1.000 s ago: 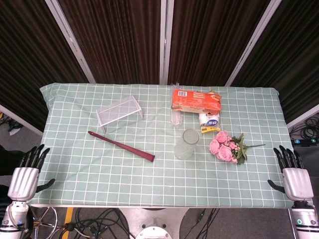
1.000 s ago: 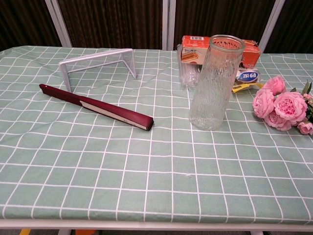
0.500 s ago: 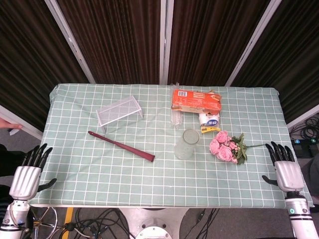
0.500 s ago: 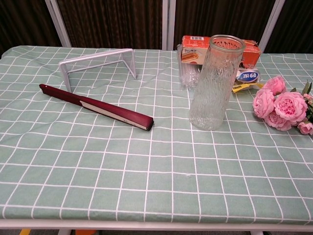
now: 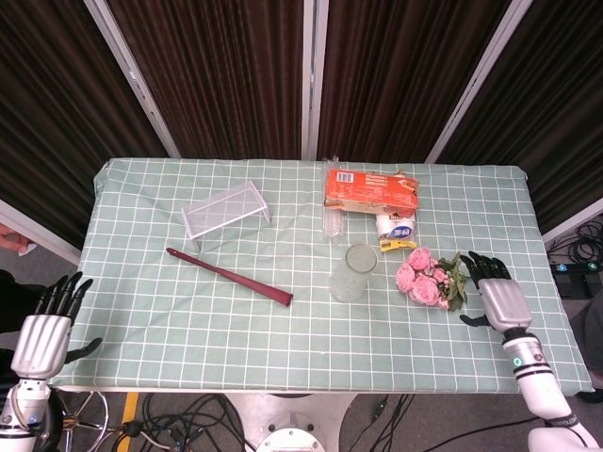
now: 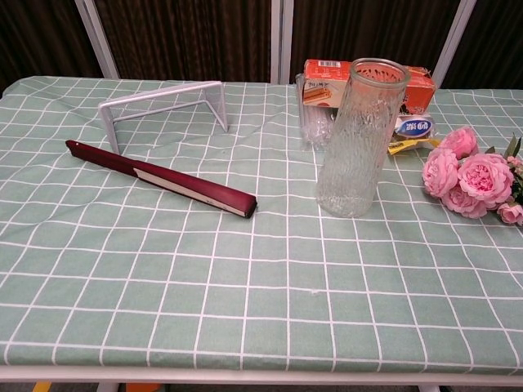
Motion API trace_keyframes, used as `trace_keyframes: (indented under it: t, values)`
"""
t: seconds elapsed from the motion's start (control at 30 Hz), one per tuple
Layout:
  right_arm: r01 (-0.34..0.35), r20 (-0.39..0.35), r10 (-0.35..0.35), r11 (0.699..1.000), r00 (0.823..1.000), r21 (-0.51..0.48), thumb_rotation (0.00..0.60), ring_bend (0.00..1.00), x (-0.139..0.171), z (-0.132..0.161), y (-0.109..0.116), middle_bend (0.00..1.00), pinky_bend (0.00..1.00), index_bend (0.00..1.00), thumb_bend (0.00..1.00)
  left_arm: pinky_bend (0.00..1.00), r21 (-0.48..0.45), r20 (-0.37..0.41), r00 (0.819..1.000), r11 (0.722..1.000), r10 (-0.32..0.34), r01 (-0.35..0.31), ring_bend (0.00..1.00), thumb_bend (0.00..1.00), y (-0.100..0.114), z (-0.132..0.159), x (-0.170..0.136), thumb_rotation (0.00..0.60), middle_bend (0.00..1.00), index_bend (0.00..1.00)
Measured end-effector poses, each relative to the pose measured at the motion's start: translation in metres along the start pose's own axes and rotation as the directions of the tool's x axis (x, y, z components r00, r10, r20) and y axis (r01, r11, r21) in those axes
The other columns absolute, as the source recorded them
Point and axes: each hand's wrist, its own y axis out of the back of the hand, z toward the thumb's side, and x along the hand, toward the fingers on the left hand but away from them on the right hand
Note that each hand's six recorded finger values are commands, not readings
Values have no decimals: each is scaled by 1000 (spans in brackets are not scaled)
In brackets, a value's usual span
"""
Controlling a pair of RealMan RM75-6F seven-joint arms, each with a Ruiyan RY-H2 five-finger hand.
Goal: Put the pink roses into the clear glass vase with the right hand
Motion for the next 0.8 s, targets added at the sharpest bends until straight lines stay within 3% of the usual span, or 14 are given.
trace_keyframes:
  t: [0.27, 0.53, 0.8]
  values:
    - [-55, -16, 55, 998, 998, 43, 600, 0, -34, 19, -2, 0, 0, 0, 26, 133, -3, -13, 1000, 1000, -6, 6, 0, 0, 0, -4, 0, 600, 0, 85]
    - [-133, -1, 134, 989, 991, 56, 600, 0, -52, 27, -24, 0, 0, 0, 26, 133, -3, -18, 1000, 1000, -5, 5, 0, 0, 2, -6, 1, 600, 0, 86]
    - [-167, -6, 167, 984, 986, 58, 600, 0, -64, 37, -41, 0, 0, 0, 27, 133, -6, -23, 1000, 1000, -10, 10, 0, 0, 2, -9, 1, 600, 0, 86]
